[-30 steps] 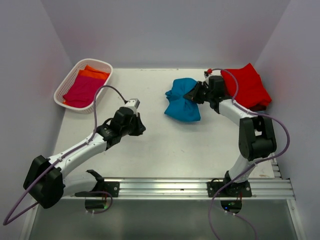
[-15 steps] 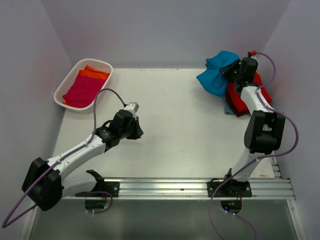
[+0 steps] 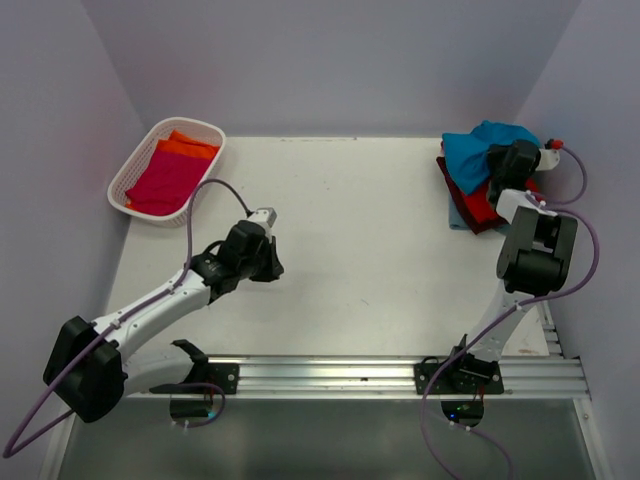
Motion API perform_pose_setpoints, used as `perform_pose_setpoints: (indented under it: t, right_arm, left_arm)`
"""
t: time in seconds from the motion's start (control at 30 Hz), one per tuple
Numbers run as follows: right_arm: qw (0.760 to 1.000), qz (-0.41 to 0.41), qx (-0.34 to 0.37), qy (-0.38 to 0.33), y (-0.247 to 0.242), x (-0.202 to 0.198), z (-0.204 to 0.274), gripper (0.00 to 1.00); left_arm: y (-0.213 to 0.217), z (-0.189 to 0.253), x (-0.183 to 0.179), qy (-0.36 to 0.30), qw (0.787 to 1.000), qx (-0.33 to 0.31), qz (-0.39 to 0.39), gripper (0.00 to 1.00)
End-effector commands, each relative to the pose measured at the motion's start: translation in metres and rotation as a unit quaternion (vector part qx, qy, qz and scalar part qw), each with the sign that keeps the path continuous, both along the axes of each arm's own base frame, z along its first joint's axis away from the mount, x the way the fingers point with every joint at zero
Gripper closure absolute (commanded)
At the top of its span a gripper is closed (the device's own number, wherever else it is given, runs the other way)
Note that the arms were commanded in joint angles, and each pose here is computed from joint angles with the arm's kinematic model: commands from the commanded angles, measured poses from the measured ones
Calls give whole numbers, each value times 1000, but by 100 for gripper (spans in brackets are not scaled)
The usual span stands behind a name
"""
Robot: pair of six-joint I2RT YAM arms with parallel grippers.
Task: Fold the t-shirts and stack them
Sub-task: Put the neatly folded tshirt into the corner of the board with the right arm
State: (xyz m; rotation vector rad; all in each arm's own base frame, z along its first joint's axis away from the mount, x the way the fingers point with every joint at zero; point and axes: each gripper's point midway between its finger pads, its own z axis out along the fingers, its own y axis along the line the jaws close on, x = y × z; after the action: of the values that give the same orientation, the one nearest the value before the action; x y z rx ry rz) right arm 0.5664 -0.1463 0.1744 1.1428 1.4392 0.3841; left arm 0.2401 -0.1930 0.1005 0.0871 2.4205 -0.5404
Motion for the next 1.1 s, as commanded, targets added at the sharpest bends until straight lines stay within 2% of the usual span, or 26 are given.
perform_pose_setpoints:
  t: [0.0, 0.33, 0.37, 0.4, 0.43, 0.53, 0.7, 0.87, 0.93, 0.97, 1.0, 1.03, 1.07]
  right_arm:
    - [995, -45, -6, -88, -27, 3, 36, 100]
    - [996, -70, 21, -49, -40, -18, -5, 100]
    - [997, -70, 23, -39, -38, -25, -14, 90]
    - [997, -67, 24, -40, -35, -28, -14, 74]
    - [997, -64, 25, -37, -33, -32, -15, 45]
    - [998, -62, 28, -15, -26, -52, -8, 19]
    - [995, -94, 15, 37, -21, -107, 19, 9]
    - [991, -103, 12, 86, -12, -150, 30, 8]
    - [992, -101, 5, 73, -8, -159, 39, 14]
    - [994, -90, -1, 65, -6, -157, 41, 20]
    - [996, -80, -10, 36, -6, -149, 53, 43]
    - [998, -62, -6, 33, -2, -139, 55, 61]
    - [998, -53, -2, 36, -1, -131, 53, 83]
  left_arm:
    - [-3, 9, 8, -7, 1000, 2, -4, 100]
    - [-18, 4, 9, 15, 999, -15, -24, 100]
    - [-19, 4, 9, 16, 999, -17, -25, 100]
    - [-20, 5, 8, 15, 999, -19, -27, 100]
    - [-20, 6, 9, 14, 999, -20, -28, 100]
    - [-21, 10, 9, 9, 999, -23, -31, 100]
    - [-21, 16, 8, -3, 999, -31, -32, 100]
    - [-17, 12, 4, -8, 999, -33, -32, 100]
    - [-17, 14, 3, -14, 999, -39, -31, 100]
    - [-16, 11, 1, -14, 999, -39, -32, 100]
    - [-16, 12, 1, -18, 998, -42, -32, 100]
    - [-16, 12, 0, -19, 998, -43, -32, 100]
    - [-15, 10, 0, -18, 998, -43, -31, 100]
